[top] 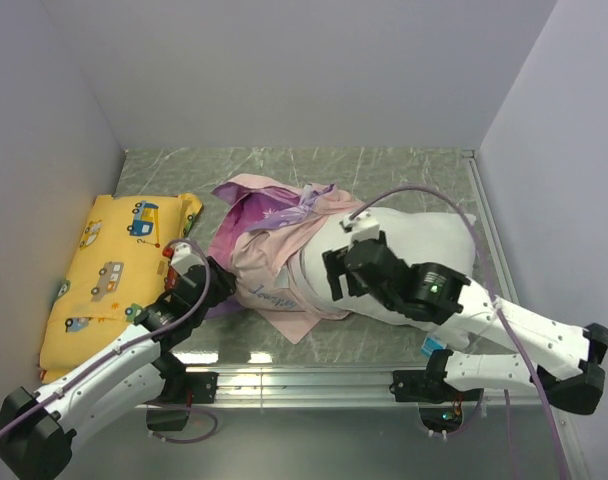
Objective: Remove the pillowcase from the pillow
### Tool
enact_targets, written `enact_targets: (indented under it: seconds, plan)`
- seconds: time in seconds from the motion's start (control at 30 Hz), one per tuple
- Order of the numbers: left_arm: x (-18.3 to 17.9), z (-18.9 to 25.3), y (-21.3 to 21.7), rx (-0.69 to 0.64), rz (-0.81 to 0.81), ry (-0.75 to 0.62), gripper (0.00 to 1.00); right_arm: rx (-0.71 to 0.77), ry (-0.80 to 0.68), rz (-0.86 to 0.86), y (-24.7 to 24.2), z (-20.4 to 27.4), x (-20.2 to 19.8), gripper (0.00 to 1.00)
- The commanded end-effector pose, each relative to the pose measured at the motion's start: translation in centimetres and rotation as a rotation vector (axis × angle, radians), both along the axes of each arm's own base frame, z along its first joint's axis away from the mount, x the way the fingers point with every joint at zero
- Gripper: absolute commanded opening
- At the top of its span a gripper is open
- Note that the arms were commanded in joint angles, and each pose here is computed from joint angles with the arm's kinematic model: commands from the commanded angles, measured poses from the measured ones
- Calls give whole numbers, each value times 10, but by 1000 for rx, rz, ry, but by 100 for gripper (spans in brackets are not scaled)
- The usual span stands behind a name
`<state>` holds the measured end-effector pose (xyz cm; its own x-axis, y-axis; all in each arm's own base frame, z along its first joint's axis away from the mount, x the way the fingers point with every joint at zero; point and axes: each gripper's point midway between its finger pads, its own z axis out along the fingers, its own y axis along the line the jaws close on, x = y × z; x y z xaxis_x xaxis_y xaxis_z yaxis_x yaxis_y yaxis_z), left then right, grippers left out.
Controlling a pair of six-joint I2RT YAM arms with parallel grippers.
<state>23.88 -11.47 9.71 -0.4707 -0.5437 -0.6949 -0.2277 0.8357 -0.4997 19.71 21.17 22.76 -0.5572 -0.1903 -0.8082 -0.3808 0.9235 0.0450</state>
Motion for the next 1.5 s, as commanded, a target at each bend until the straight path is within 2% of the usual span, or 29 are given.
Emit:
enact_targets:
  seconds: [0.0,0.1,0.13,0.2,0.23,0.27,0.3,0.33,0.4,0.43,0.47,0.53,0.57,0.6,0.63,0.67,0.7,0.73,0.77,0.8,0.83,0.87,0.9,1.0,1.03,1.07,1.13,1.23,1.47]
  plan:
    - [4,6,-9,-22,-30,-20,43,-126,12,-44,-1,-39,-12,90]
    - [6,8,-11,-26,-35,-24,30,-193,36,-91,-5,-75,-16,91]
    - [6,8,-12,-22,-39,-19,16,-242,6,-145,-15,-80,-10,93]
    - [7,12,-13,-19,-44,-23,4,-285,-11,-215,-20,-91,0,95]
    - [7,14,-13,-12,-47,-20,1,-317,-17,-225,-24,-90,2,78]
    - [9,23,-14,-12,-54,-36,1,-343,-63,-263,-29,-83,10,57]
    - [9,28,-15,-14,-61,-43,1,-305,-86,-294,-25,-68,14,11]
    - [7,35,-14,-16,-68,-53,0,-313,-98,-301,-28,-58,15,6]
    - [9,66,-17,-35,-88,-103,1,-213,-116,-257,-16,-18,16,0]
    - [3,79,-16,-42,-103,-118,1,-170,-120,-231,-12,-1,15,0]
    - [2,113,-21,-75,-136,-174,1,-88,-109,-176,-7,21,8,0]
    - [-4,150,-25,-104,-182,-230,1,45,-136,-89,0,78,-1,0]
    - [-8,187,-26,-125,-209,-286,1,166,-163,-38,-1,118,-9,0]
    - [-11,204,-29,-136,-240,-306,1,206,-172,27,2,136,-15,6]
    - [-7,213,-34,-129,-254,-304,0,223,-186,24,-5,149,-15,8]
    - [-7,245,-35,-137,-264,-353,1,222,-195,8,-8,157,-11,9]
    - [-4,252,-37,-127,-272,-351,4,222,-220,-74,-26,169,8,11]
    - [7,249,-48,-107,-291,-320,14,235,-180,-38,-18,164,13,10]
    - [12,265,-51,-111,-293,-342,18,235,-150,-28,-12,155,24,9]
    - [18,268,-58,-109,-303,-340,21,235,-133,-71,-17,135,51,8]
    - [30,260,-68,-94,-313,-310,28,242,-85,-44,-9,117,56,8]
    - [36,263,-73,-98,-315,-311,33,181,3,-58,-4,71,68,8]
    - [45,259,-82,-101,-323,-304,43,186,23,-74,-1,54,82,6]
    - [56,249,-97,-110,-353,-291,56,145,149,-64,15,-28,98,4]
    - [62,244,-103,-107,-360,-286,68,140,171,-72,16,-44,102,3]
    - [62,244,-107,-98,-389,-291,73,107,226,-89,16,-75,104,2]
    - [61,251,-110,-93,-417,-311,82,79,240,-119,14,-93,111,0]
    - [48,270,-98,-91,-412,-365,86,38,260,-160,11,-118,121,0]
    - [23,268,-53,-52,-293,-373,88,44,331,-209,9,-142,147,0]
